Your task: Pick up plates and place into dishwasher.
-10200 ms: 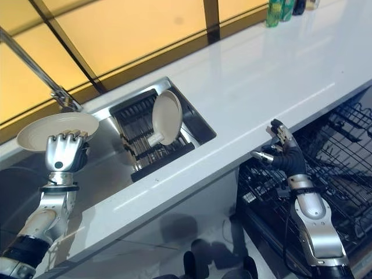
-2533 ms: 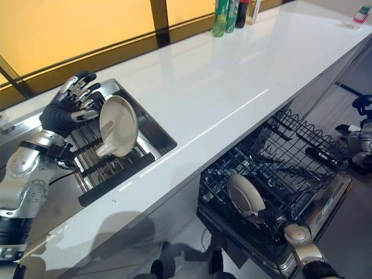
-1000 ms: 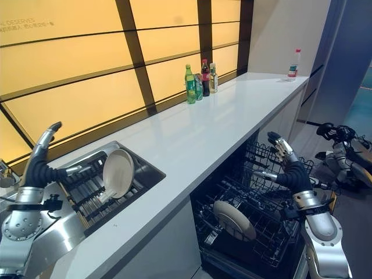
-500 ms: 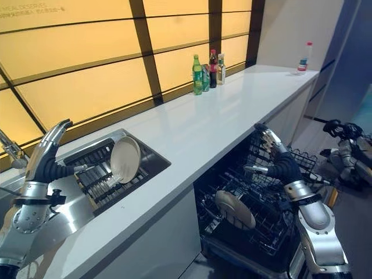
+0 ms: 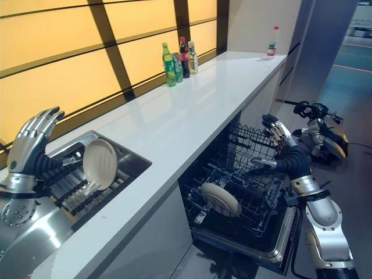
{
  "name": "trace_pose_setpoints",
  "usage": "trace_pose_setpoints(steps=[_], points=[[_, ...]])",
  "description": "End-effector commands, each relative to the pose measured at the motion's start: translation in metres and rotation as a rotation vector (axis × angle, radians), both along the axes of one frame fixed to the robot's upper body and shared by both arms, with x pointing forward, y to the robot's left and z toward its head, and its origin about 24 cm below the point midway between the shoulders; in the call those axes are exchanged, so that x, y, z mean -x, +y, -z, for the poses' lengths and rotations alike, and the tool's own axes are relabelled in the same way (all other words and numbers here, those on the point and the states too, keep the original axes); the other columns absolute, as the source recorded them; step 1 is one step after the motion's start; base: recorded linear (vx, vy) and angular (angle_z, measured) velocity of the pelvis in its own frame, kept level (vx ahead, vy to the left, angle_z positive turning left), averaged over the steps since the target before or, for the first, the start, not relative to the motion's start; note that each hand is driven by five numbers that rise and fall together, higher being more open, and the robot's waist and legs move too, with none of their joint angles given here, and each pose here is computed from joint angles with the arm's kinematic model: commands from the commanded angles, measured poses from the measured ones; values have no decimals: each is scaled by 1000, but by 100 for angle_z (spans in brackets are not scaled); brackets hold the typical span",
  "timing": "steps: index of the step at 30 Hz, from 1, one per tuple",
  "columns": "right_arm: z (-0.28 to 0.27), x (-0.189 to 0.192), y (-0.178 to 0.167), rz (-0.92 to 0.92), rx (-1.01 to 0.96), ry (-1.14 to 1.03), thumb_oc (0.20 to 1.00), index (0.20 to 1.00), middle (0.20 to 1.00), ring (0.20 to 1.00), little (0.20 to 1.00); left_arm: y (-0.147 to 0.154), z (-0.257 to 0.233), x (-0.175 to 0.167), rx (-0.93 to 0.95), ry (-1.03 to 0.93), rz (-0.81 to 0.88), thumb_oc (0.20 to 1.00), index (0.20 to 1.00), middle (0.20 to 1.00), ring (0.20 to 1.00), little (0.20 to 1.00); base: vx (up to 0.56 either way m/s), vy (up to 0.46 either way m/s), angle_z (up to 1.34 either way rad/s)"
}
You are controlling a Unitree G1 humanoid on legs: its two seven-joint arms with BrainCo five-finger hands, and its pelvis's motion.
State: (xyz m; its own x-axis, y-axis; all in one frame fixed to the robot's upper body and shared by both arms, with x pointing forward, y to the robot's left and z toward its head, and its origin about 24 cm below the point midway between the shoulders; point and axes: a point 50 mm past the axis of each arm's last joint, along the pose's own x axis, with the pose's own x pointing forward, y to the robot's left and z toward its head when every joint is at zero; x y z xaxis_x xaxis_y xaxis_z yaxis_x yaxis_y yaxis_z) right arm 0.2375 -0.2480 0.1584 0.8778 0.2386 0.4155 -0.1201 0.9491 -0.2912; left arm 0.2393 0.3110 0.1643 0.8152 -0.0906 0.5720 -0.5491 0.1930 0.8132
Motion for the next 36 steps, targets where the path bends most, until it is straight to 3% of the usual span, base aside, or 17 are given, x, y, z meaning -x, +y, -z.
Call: trace_pose_setpoints(steps=[1,9,17,25,36], points=[[-8,1,0,-50,-17,-39,1000,1000,1000,1000,1000,13,-15,2,-110,-51,-88,1000,1000,1000,1000,1000,42,-24,-58],[-5,-1,6,-87,-11,-14,1000,1000,1000,1000,1000,33,-16,6,-259,-29,-203,1000,1000,1000,1000,1000,52,22,-40],[-20,-13,0,-93,61,-31,1000,1000,1000,1000,1000,37,6,-9,-379,112,-268,1000,1000,1000,1000,1000,-8,124,-3],[-15,-8,-4,-84,53,-19,1000,1000,1000,1000,1000,47,14,5,-442,269,-265,1000,1000,1000,1000,1000,50,47,-3],[-6,-8,-4,-80,62,43,1000,1000,1000,1000,1000,53,17,12,-478,178,-311,1000,1000,1000,1000,1000,90,53,7]])
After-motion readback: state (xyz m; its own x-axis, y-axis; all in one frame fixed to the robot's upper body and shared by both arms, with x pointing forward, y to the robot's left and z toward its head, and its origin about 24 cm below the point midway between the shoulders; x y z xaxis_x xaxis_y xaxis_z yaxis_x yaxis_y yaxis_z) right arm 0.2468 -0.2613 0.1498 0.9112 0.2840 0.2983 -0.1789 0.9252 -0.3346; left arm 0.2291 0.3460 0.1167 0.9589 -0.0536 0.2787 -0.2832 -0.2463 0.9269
